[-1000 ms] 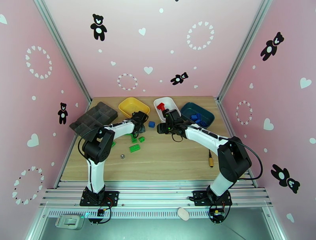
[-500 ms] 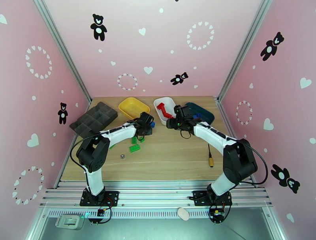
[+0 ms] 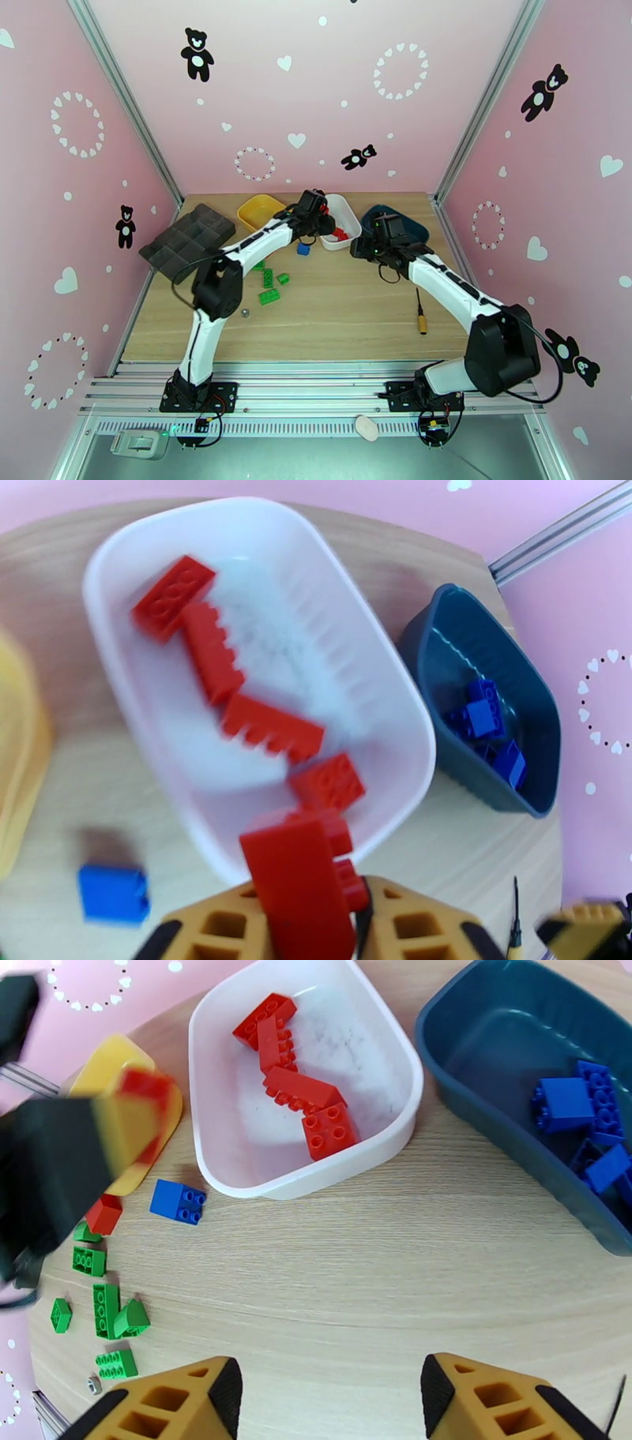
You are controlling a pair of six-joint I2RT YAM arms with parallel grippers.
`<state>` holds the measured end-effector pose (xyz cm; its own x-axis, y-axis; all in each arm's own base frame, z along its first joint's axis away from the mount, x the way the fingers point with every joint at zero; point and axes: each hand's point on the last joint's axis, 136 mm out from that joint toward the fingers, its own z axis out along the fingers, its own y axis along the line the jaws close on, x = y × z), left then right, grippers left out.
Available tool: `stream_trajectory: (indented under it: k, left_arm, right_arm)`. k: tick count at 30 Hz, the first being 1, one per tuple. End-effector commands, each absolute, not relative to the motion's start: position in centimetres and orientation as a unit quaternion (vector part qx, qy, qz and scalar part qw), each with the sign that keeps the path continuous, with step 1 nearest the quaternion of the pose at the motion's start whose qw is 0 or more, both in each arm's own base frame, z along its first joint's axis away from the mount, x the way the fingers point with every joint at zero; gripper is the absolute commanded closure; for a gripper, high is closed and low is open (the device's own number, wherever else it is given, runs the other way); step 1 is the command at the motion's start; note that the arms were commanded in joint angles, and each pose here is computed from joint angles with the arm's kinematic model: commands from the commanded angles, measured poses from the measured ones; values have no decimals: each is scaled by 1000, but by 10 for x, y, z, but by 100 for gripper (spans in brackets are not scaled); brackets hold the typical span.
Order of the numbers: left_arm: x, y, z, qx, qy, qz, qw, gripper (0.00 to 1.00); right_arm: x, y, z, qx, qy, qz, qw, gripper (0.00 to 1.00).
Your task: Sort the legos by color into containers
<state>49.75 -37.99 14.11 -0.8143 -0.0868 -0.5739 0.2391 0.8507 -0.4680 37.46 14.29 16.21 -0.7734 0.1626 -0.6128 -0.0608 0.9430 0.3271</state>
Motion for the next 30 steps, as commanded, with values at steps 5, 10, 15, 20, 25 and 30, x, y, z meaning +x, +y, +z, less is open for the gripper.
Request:
stream_trajectory:
  k: [5, 10, 15, 20, 25, 30]
  left_arm:
    - [502, -394, 143, 51, 910, -290, 292, 25]
    - [491, -378, 168, 48, 902, -286, 319, 23]
    - [466, -341, 199, 31, 892, -265, 364, 21]
    - [431, -279, 210, -7, 894, -203, 399, 13]
    - [398, -217, 197, -56, 902, -159, 397, 3]
    - [365, -169, 175, -102, 907, -138, 385, 2]
  right_arm:
    - [359, 134, 167, 18, 929, 153, 335, 34]
    - [361, 141, 167, 7, 928, 166, 333, 34]
    - [366, 162, 169, -19, 929, 171, 328, 35]
    - [373, 202, 165, -58, 932, 168, 316, 36]
    - [380, 248, 159, -100, 932, 170, 303, 36]
    - [386, 292, 140, -137, 937, 161, 279, 34]
